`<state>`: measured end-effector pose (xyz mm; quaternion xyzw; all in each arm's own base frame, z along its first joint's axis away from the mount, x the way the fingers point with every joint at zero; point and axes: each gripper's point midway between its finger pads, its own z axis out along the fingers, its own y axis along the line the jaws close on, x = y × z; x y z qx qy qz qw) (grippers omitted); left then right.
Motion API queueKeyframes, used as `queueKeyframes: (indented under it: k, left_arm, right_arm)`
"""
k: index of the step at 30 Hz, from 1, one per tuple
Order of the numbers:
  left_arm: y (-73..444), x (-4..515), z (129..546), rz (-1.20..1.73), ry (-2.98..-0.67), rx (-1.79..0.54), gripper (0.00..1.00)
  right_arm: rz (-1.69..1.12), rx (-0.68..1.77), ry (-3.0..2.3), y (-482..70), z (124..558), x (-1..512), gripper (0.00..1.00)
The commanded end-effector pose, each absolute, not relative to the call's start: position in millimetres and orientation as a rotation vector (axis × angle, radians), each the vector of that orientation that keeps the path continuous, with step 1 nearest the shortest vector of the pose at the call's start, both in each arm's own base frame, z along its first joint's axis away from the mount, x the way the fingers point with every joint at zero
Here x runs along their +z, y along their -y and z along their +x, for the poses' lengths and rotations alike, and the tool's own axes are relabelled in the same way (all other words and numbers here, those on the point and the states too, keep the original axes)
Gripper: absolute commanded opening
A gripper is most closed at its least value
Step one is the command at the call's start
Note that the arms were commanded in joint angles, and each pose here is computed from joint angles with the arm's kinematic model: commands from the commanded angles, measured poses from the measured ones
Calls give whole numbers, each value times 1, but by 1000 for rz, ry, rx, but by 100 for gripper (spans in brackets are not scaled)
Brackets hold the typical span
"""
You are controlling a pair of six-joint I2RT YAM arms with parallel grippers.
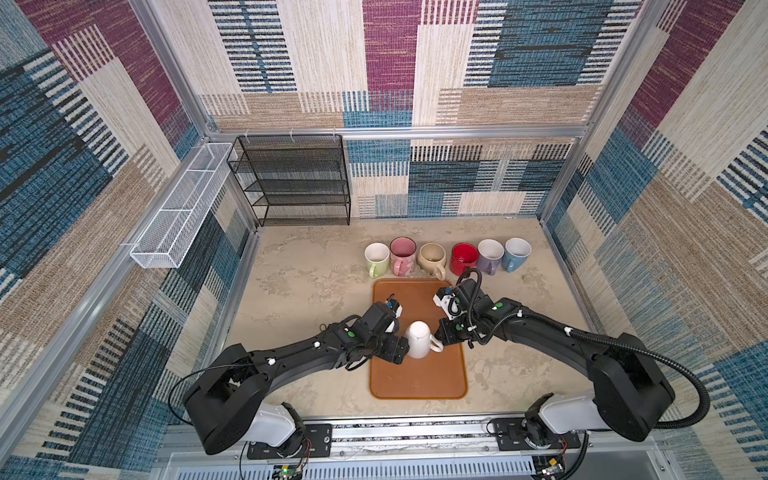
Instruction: Turn the mug right side up
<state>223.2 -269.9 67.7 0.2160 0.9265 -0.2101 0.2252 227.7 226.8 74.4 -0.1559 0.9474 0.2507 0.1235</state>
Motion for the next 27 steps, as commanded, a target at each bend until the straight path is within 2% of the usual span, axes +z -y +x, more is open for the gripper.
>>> queueKeyframes:
  k: [1, 8, 15, 22, 27]
  left_arm:
    - [275, 73, 231, 597, -2514, -589, 82]
    - [274, 76, 236, 586, -2509, -575, 82]
    - [269, 92, 236, 579, -2470, -575, 82]
    - [263, 106, 231, 569, -2447, -587, 83]
    - [258, 114, 226, 554, -2431, -600, 84]
  right_arm:
    - [-443, 771, -2734, -235, 227, 78, 5]
    - [-475, 787, -2731, -245, 220, 81, 5]
    - [-445, 647, -2732, -231, 229, 89, 6]
    - [-489, 564, -2699, -222, 233, 109, 21]
    - [-569, 514, -2650, -219, 233, 126, 38]
